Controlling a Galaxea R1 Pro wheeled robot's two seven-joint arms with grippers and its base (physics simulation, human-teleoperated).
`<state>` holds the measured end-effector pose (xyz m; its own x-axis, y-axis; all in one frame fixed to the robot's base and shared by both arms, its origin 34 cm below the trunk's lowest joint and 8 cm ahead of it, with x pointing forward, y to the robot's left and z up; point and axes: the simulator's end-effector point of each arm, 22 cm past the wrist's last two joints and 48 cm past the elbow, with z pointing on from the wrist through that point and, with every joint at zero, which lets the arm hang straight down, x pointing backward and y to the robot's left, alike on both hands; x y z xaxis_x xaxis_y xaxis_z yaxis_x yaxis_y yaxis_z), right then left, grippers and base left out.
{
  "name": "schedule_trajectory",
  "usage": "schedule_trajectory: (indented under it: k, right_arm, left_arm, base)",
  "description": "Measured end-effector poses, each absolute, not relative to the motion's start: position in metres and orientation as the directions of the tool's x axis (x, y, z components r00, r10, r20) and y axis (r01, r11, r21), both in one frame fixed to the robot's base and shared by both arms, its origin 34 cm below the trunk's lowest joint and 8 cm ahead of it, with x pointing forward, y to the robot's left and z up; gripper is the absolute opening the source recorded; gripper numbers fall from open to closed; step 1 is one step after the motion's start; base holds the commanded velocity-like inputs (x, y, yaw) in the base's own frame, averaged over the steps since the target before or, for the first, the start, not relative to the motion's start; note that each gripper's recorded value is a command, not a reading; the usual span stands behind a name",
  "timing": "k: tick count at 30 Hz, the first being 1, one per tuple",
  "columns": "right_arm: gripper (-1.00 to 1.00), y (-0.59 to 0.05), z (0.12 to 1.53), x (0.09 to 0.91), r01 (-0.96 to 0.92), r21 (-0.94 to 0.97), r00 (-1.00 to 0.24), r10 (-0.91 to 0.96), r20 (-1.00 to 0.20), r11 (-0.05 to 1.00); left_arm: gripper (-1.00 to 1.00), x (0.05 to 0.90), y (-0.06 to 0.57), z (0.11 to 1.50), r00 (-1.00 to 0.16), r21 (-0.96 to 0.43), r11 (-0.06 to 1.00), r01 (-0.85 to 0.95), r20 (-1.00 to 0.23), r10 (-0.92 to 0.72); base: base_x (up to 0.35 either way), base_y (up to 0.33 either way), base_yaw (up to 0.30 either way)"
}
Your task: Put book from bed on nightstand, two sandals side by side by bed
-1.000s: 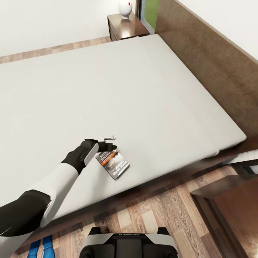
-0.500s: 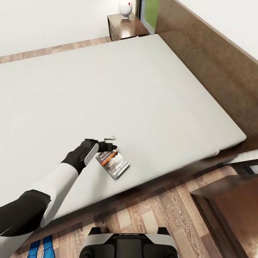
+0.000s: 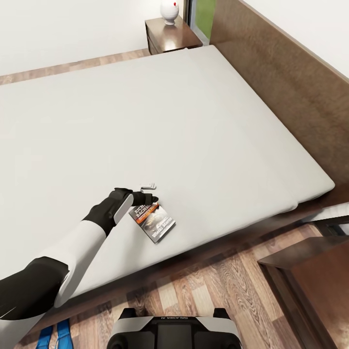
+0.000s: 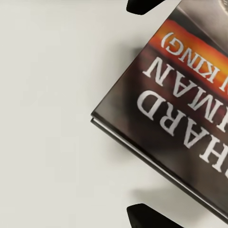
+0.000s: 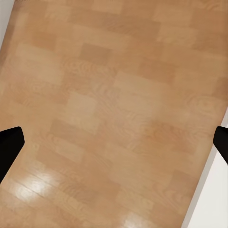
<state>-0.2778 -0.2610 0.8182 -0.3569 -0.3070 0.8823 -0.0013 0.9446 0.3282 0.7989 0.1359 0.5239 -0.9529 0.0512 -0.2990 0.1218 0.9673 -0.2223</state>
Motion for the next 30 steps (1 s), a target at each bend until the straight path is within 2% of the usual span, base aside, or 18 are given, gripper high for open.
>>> schedule_trajectory:
  k: [30]
  right_arm:
    - [1.0,-0.2643,0.8135,-0.2774,-0.005,0.327,-0.356,-0.308,0.882,0.945]
  left_arm:
    - [1.0,0.8,0.1355,0.5198,-0.951,-0.221,0.967,0.125,-0.304,0.053]
  base:
    - [0.0,0.0,0.0]
